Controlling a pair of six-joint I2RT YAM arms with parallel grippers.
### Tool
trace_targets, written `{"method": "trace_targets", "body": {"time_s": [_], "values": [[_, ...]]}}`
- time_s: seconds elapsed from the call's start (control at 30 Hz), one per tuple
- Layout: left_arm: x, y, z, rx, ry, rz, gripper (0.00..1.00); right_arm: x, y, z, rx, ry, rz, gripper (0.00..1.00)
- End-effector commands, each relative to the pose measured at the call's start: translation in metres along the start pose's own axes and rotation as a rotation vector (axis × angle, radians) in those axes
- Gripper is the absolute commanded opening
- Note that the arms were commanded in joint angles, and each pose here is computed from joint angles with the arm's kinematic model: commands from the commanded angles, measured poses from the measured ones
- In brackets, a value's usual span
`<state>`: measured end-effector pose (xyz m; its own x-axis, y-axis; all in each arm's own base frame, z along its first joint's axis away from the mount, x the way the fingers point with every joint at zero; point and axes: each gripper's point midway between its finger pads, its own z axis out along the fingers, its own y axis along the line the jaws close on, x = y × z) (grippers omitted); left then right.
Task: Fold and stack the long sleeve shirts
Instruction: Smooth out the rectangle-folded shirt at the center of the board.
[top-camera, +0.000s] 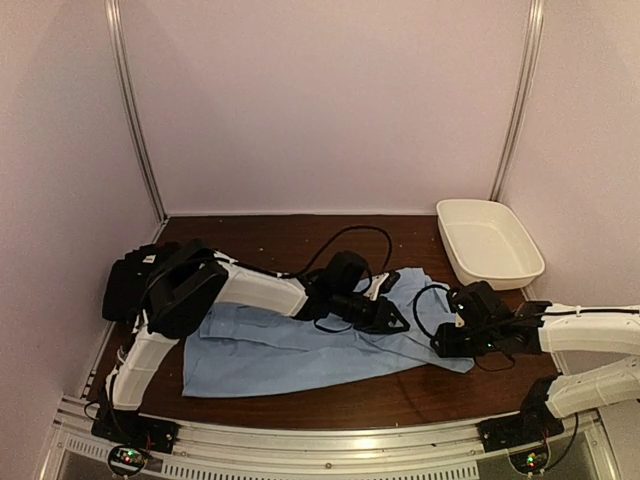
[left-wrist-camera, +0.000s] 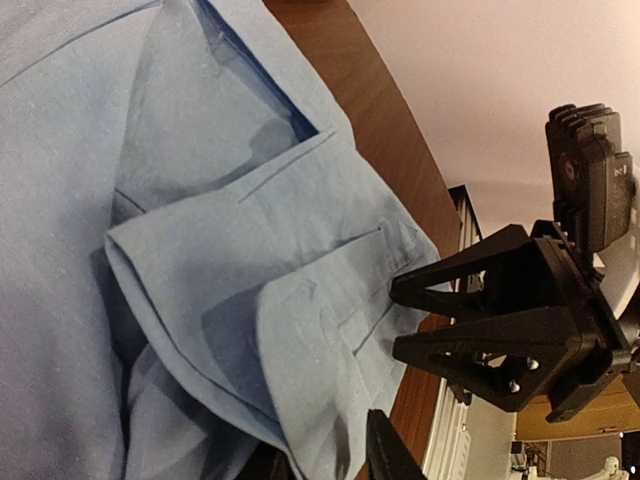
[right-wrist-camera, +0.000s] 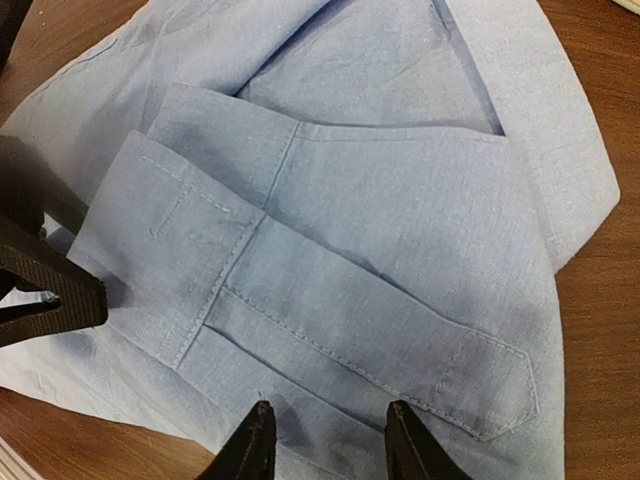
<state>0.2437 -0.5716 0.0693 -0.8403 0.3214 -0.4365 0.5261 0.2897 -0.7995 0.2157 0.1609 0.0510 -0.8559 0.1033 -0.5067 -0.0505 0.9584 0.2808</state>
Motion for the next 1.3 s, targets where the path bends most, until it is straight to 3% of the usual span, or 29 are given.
{"method": "trace_targets", "body": {"time_s": [0.0,0.3,0.87,1.1,1.27], "values": [[-0.007,-0.002,0.006,0.046,-0.016,0.019,0.22,-0.001,0.001,-0.004,-0.006,-0.015,-0.001,0.39],[-0.013,-0.005,0.004,0.036,-0.036,0.039,0.10,0.004,-0.002,-0.003,-0.006,-0.008,0.005,0.39],[-0.031,-0.017,-0.001,0.011,-0.063,0.104,0.00,0.003,-0.001,-0.006,-0.016,-0.012,0.010,0.39],[-0.053,-0.047,-0.027,-0.001,-0.111,0.193,0.00,-0.018,0.010,-0.033,-0.056,-0.069,0.011,0.50],[-0.083,-0.085,-0.067,0.008,-0.179,0.311,0.00,-0.055,0.022,-0.077,-0.095,-0.188,0.011,0.58]]}}
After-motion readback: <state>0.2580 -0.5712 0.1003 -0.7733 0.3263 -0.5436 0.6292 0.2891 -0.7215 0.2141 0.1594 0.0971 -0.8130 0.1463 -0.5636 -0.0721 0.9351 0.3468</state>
